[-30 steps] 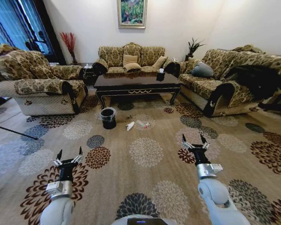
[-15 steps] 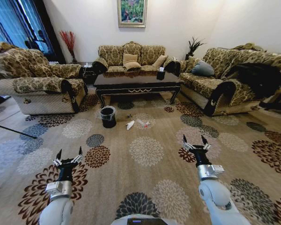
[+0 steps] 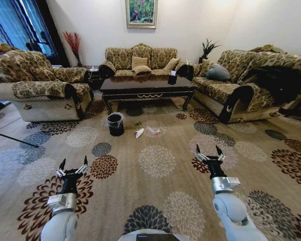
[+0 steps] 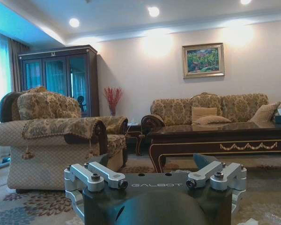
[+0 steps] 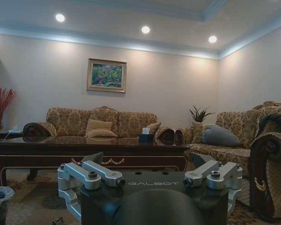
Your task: Move to the front of the table and pick up the trash from the floor, then place it into the trash bin.
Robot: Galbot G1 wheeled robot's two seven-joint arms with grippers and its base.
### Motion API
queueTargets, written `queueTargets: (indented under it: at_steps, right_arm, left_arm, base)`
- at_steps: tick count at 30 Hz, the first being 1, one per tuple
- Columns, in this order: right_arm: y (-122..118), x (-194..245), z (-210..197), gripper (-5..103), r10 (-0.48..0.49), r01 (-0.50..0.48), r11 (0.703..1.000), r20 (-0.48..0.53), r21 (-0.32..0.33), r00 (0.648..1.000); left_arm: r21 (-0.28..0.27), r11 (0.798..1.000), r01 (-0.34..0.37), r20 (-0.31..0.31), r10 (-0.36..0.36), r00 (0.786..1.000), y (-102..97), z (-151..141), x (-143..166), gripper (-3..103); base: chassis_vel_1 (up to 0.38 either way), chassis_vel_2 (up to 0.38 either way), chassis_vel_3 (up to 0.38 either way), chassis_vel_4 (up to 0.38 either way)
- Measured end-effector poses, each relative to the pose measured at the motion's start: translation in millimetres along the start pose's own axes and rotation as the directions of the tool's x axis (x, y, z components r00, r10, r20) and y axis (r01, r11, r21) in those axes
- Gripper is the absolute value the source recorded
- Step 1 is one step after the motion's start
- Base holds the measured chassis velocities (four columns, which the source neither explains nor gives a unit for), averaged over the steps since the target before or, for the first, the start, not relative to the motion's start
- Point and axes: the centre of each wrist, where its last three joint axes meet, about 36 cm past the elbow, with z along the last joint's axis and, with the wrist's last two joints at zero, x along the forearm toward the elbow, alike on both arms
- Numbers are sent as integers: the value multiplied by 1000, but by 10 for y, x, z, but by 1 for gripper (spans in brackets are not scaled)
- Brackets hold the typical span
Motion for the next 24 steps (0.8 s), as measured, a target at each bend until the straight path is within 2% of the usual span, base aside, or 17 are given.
queueTargets:
  at_steps: [10,13,14,18,24]
  right_arm:
    - [-40,-30,-28,100,-9,9,1000,1,21,1000]
    - [-171,-87,-152,100,-37,36,996,10,85,999]
    - [-171,-87,-152,100,-37,36,996,10,85,999]
    - [-289,-120,-236,100,-66,66,981,-5,183,998]
    - [-236,-54,-217,100,-79,85,977,-40,196,996]
  left_arm:
    - [1,1000,-1,2,1,1000,-8,-2,-5,100]
    - [1,1000,-7,3,7,1000,-16,-10,-5,100]
    - [1,1000,-7,3,7,1000,-16,-10,-5,100]
    - [4,1000,-17,12,17,1000,-28,-79,-7,100]
    - [17,1000,-18,29,18,999,-17,-172,-48,100]
  base:
    - [0,0,0,0]
    - [0,0,0,0]
    - [0,0,0,0]
    - [0,0,0,0]
    - [0,0,0,0]
